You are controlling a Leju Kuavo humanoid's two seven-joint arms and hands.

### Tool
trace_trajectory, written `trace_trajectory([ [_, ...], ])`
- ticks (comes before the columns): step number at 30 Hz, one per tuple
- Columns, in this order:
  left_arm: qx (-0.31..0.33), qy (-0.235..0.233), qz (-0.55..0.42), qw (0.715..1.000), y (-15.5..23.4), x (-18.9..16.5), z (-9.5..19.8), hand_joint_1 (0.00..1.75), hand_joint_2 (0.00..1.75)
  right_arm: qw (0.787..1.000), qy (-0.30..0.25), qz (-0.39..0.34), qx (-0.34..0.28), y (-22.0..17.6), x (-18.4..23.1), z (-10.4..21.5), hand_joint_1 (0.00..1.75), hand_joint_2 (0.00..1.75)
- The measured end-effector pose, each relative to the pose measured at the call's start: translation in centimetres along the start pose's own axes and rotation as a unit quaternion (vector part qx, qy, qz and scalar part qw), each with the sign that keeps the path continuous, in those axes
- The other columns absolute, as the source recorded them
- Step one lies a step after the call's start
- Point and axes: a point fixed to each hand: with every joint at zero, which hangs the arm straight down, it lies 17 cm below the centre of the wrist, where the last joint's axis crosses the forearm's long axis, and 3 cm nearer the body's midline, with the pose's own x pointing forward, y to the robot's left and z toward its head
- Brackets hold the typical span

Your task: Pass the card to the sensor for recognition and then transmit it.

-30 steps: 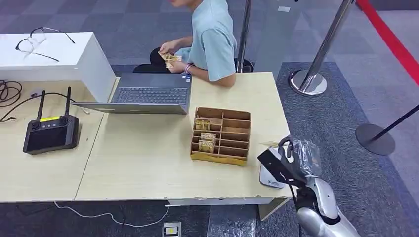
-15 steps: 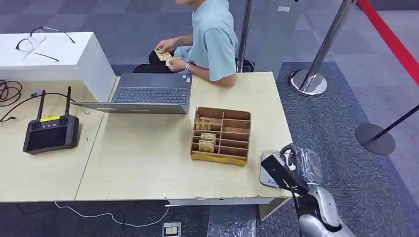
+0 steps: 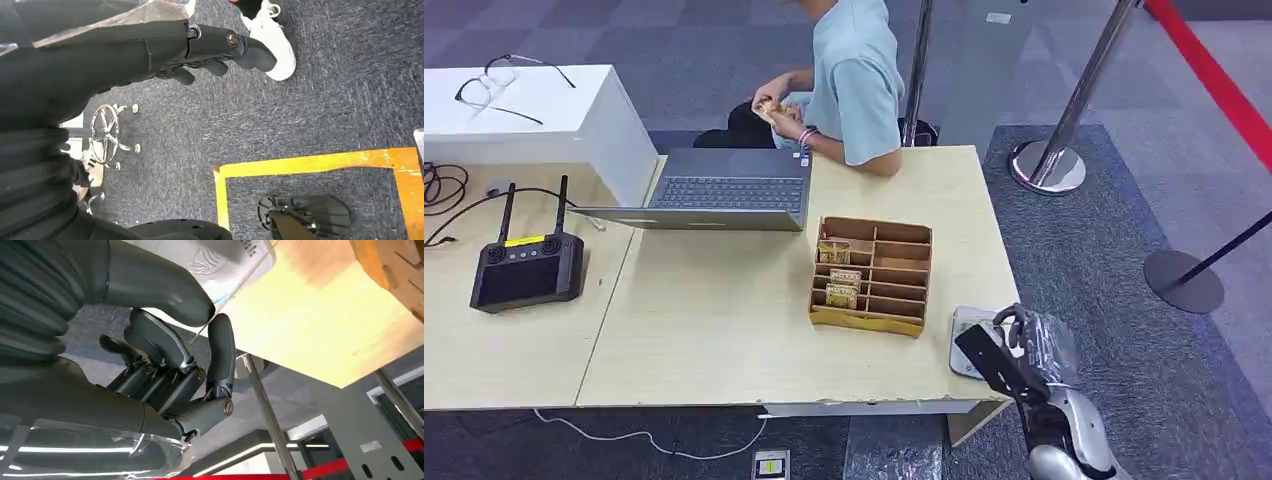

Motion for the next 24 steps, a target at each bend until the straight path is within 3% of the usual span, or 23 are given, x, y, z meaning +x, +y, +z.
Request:
trace_trajectory([
  [24, -0.001, 0.003, 0.002, 1.000, 0.0, -0.1, 0.0, 0.00, 1.75, 1.000, 0.023, 0.004, 0.009, 1.3, -1.9, 1.0, 1.75, 1.75],
])
